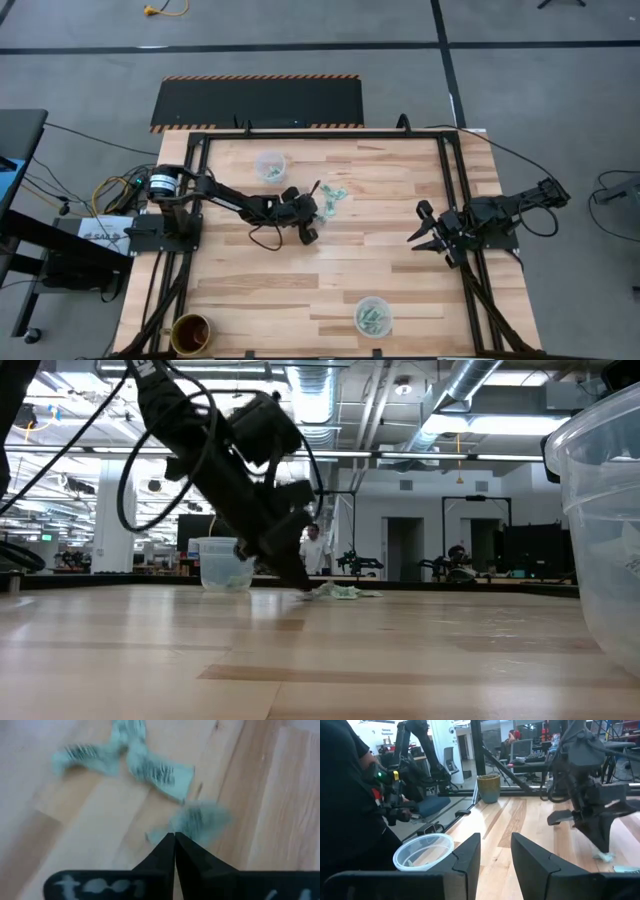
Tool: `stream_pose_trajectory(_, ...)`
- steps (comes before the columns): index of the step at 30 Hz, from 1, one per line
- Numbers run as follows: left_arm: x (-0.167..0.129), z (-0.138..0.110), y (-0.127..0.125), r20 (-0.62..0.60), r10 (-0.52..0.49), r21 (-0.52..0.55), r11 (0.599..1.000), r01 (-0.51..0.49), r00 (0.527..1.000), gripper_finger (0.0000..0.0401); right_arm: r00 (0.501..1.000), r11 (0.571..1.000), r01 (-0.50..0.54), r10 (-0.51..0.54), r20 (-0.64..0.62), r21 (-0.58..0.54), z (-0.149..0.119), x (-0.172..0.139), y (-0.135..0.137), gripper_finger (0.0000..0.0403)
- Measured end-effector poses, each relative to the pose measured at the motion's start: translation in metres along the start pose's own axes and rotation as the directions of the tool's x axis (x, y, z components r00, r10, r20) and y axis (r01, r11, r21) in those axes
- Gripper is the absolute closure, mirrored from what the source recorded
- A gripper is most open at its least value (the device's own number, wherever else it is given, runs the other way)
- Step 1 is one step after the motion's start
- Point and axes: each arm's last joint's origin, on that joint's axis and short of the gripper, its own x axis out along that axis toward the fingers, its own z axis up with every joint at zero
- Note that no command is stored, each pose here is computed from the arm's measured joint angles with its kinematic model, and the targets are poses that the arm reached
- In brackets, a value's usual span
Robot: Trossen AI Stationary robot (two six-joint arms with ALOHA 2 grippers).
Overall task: Pick and place Stevia / Truvia into bins
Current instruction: Put the white stevia packet into the top transparent container
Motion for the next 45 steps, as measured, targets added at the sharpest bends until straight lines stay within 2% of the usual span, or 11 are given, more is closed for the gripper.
stream_pose_trajectory(9, -0.035, 0.033, 0.003, 0.173, 0.024, 0.024, 0.999, -0.028, 0.985, 0.0401, 1.000, 1.000, 0.000, 0.000, 0.000, 0.000, 0.000, 0.000, 0.000, 0.0300)
stream_pose_trajectory(20, -0.036, 0.030, 0.008, 0.079, -0.074, 0.072, 0.995, 0.069, 0.994, 0.0396, 1.000, 1.000, 0.000, 0.000, 0.000, 0.000, 0.000, 0.000, 0.000, 0.0300)
stream_pose_trajectory(24, -0.036, 0.029, 0.008, 0.066, -0.074, 0.080, 0.994, 0.068, 0.995, 0.0370, 1.000, 1.000, 0.000, 0.000, 0.000, 0.000, 0.000, 0.000, 0.000, 0.0300)
stream_pose_trajectory(35, -0.036, 0.025, 0.009, 0.023, -0.087, 0.117, 0.990, 0.084, 0.996, 0.0259, 1.000, 1.000, 0.000, 0.000, 0.000, 0.000, 0.000, 0.000, 0.000, 0.0300)
stream_pose_trajectory(40, -0.036, 0.025, 0.008, 0.018, -0.106, 0.118, 0.988, 0.103, 0.994, 0.0235, 1.000, 1.000, 0.000, 0.000, 0.000, 0.000, 0.000, 0.000, 0.000, 0.0300)
stream_pose_trajectory(45, -0.022, 0.017, 0.005, -0.012, -0.137, 0.100, 0.985, 0.138, 0.990, 0.0232, 1.000, 1.000, 0.000, 0.000, 0.000, 0.000, 0.000, 0.000, 0.000, 0.0300)
